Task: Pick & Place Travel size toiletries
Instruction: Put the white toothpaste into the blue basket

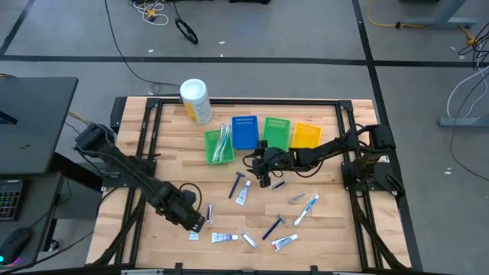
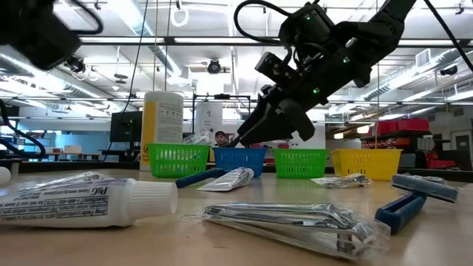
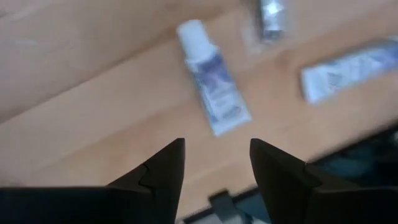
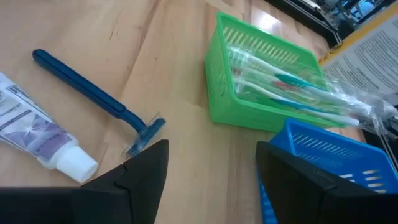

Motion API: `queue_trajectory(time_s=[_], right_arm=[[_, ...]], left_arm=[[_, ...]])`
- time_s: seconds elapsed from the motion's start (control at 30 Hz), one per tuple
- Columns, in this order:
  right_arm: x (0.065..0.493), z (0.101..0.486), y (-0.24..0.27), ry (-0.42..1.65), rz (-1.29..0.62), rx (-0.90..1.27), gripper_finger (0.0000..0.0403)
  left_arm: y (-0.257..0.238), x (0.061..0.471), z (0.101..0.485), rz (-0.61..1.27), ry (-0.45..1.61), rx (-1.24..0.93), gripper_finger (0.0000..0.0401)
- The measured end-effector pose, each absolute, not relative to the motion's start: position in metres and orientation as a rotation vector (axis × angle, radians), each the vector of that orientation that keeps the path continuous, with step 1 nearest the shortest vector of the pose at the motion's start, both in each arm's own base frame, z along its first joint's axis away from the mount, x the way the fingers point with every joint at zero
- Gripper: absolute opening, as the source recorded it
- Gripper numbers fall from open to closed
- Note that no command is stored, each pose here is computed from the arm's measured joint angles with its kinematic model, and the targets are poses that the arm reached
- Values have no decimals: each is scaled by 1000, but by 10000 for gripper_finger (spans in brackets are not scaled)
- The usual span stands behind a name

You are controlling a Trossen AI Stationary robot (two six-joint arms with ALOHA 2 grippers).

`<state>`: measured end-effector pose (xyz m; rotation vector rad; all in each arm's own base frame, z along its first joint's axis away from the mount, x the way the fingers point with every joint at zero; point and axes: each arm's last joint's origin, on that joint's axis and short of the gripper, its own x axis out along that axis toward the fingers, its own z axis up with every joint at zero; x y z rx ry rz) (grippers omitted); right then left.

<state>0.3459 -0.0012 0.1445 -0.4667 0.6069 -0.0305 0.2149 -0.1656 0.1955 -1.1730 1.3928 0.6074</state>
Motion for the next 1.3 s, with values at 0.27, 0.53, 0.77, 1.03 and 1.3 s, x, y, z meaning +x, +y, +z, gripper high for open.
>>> queue_trajectory(time_s=[0.27, 0.53, 0.77, 1.03, 1.3], right_arm=[[350, 151, -2, 534, -46, -469, 252], [355, 160, -6, 397, 36, -434, 252], [355, 161, -17, 393, 18, -425, 252], [354, 161, -24, 399, -3, -415, 252], [354, 160, -23, 406, 30, -403, 252]], left_arm=[[-169, 226, 174, 764, 1278, -1207, 195], [-170, 229, 164, 843, 1208, -1222, 183], [-170, 231, 151, 862, 1230, -1258, 179], [-174, 232, 148, 823, 1285, -1268, 178], [-176, 237, 156, 620, 1312, -1085, 178]])
